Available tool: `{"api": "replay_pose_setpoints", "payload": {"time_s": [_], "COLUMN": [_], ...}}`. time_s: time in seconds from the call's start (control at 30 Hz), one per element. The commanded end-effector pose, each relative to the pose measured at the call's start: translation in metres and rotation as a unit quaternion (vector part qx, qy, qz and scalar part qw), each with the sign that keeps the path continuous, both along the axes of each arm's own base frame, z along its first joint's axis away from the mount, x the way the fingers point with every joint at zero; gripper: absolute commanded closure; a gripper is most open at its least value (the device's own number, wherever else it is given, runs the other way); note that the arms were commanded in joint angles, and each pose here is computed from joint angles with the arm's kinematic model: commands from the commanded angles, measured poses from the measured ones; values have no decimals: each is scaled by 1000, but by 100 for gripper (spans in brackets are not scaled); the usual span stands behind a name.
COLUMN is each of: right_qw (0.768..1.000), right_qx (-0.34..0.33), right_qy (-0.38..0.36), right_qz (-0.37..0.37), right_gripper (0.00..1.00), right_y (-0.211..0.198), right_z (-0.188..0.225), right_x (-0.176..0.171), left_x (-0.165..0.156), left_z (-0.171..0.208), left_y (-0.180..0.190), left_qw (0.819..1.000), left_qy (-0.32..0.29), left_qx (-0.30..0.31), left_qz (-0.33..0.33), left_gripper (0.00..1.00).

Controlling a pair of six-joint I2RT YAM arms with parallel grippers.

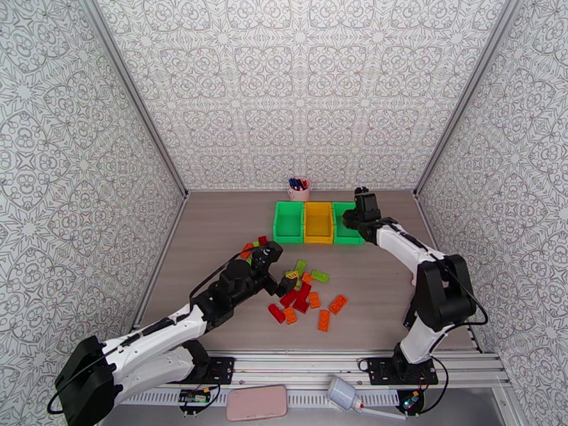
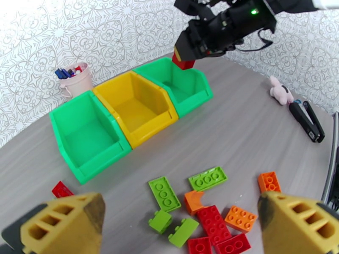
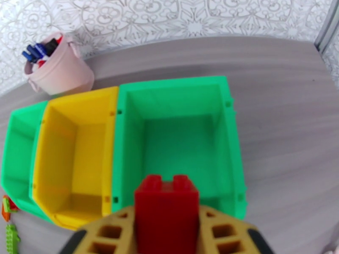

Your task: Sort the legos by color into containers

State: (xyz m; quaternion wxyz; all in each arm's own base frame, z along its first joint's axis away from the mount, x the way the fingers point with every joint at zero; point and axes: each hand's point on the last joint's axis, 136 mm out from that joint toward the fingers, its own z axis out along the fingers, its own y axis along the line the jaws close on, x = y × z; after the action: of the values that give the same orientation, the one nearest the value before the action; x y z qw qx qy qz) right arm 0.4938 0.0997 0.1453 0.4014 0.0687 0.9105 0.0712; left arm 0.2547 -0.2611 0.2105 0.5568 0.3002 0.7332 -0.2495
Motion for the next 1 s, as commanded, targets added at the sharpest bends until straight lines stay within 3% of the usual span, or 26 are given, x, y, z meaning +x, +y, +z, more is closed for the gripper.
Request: {"api": "replay_pose_setpoints", "payload": {"time_s": [0.0,0.13,0.23,0.5,0.7,0.97], "right_qw": [1000,1000,1000,997,977,938], "right_qx": [10,5,4,19,47,30], "right_qy": [3,8,-6,-57,-100,-170], "right_qz": [8,5,5,53,184,302], "right_gripper": [76,70,45,21,7,1], "right_y": [-1,-5,-6,0,35,80], "right_z": [1,-3,9,45,63,73], "right_x": [16,22,18,-20,-67,-120], "left_x": [2,2,2,17,38,47], "left_z": [9,10,9,5,-26,-77], "left_y": [3,8,14,59,111,139], "left_qw": [1000,1000,1000,991,961,910], "left_qy": [-6,-5,0,48,155,295], "left_qx": [0,-1,0,6,51,141], "left_qz": [12,19,31,122,223,254], "left_gripper": [0,0,0,0,0,0]}}
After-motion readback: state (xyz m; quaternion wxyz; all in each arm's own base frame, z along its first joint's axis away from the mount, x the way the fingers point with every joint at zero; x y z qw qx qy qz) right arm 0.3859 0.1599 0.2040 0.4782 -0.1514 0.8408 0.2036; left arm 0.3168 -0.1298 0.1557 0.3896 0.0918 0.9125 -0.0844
